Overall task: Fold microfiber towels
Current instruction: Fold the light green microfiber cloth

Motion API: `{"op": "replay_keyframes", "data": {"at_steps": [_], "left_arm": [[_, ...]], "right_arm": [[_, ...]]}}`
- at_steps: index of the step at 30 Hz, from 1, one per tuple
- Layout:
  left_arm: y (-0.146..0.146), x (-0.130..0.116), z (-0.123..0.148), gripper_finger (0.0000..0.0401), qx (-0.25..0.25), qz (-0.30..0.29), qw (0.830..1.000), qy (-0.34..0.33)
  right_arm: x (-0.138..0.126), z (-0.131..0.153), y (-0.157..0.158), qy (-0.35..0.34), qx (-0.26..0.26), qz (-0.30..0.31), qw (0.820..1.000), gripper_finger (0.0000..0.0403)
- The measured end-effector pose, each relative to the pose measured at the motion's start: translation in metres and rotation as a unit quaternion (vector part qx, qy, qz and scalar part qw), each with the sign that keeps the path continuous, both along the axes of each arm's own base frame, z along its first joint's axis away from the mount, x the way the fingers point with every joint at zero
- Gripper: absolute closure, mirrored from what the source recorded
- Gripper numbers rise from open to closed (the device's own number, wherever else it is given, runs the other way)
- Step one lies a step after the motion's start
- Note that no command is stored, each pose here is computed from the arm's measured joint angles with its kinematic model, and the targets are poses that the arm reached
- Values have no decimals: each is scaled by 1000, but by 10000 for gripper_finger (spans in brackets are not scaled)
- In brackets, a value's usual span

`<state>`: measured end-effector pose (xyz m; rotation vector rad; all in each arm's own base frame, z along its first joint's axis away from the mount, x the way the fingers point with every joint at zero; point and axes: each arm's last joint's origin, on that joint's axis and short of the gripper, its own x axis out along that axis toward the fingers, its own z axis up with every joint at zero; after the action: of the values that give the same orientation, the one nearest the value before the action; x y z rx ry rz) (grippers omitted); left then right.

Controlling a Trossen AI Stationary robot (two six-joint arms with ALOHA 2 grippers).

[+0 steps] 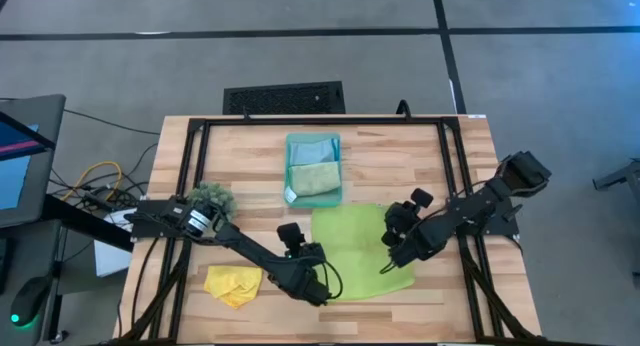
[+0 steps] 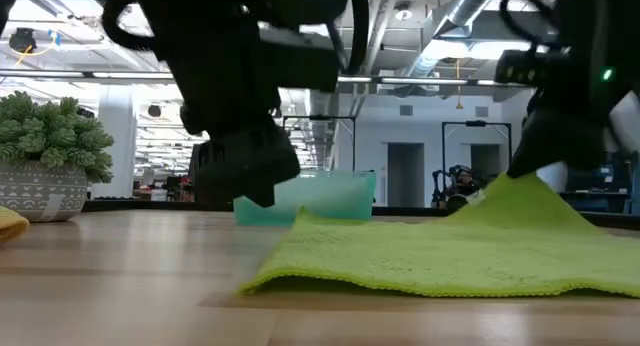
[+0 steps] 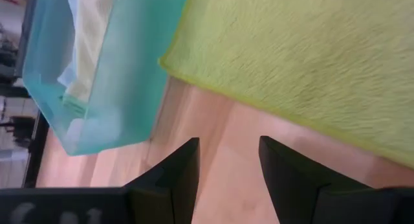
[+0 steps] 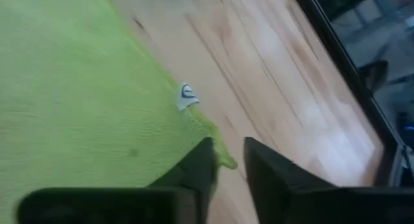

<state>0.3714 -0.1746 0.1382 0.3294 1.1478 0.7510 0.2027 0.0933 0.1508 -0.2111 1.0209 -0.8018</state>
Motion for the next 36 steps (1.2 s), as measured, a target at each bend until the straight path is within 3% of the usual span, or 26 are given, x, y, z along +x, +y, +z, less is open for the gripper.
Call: {"op": "replay_keyframes", "data": {"at_steps": [4, 7, 13, 18, 22, 29, 36], "left_arm": [[-10, 4, 3, 248, -15, -13, 999, -27], [-18, 15, 1, 248, -63, -49, 996, -50], [-27, 48, -10, 248, -153, -148, 972, -95], [-21, 50, -12, 248, -162, -146, 973, -82], [-16, 41, -14, 248, -143, -116, 982, -43], [-19, 24, -14, 248, -108, -87, 990, -9], [-37, 27, -4, 248, -154, -115, 981, -19]], "right_arm": [[-6, 22, 13, -31, 33, 30, 999, 219], [-17, 34, 30, -44, 90, 70, 993, 182], [-41, 47, 62, -82, 144, 155, 974, 162], [-49, 47, 69, -103, 118, 176, 972, 175], [-40, 42, 67, -82, 138, 166, 973, 190], [-2, 1, 52, -33, 190, 223, 956, 238], [26, -20, 24, -37, 219, 202, 954, 312]]}}
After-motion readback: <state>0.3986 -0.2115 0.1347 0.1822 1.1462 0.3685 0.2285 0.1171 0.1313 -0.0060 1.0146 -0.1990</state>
